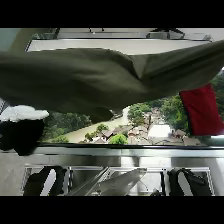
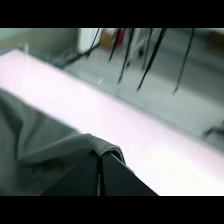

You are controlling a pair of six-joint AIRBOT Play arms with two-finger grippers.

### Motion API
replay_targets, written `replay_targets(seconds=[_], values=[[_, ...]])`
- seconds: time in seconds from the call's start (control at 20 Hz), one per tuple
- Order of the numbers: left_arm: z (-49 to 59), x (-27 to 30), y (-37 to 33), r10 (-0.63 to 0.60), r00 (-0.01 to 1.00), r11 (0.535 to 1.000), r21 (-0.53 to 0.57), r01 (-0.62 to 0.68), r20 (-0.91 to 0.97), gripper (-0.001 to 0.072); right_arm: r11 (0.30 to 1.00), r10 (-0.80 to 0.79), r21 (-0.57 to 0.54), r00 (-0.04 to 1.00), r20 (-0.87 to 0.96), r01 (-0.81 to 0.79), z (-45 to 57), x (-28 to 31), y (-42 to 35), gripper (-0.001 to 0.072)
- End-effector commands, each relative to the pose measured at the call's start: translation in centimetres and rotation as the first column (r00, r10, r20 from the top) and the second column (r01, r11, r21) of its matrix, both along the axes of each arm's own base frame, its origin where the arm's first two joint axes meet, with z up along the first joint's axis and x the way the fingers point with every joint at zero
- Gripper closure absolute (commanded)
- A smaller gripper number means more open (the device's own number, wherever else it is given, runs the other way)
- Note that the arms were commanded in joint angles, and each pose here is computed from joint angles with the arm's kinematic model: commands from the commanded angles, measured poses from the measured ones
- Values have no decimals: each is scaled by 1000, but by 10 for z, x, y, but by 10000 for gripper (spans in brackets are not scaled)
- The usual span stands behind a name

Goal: Fold the shirts.

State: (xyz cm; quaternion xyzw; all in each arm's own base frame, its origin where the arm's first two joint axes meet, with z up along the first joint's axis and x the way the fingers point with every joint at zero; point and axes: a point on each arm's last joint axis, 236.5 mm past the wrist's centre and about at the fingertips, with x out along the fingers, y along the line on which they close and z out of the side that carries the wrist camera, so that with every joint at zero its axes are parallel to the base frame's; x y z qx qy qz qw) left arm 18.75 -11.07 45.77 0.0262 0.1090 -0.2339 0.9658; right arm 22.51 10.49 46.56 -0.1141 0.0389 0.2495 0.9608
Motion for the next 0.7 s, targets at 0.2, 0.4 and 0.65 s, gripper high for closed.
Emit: replay_targets(seconds=[0.2, 0.4, 0.65], values=[[-21, 41, 48, 163, 984, 977, 147, -152, -68, 688, 992, -116, -41, 992, 41, 118, 15, 22, -30, 689], [-121, 154, 42, 175, 941, 955, 281, -91, -288, 688, 994, -7, 99, 927, -374, 47, -100, 132, -48, 689], [-264, 268, 56, 14, 785, 1000, 8, -12, -619, 689, 962, 102, 240, 640, -761, 132, -292, 232, -69, 689]])
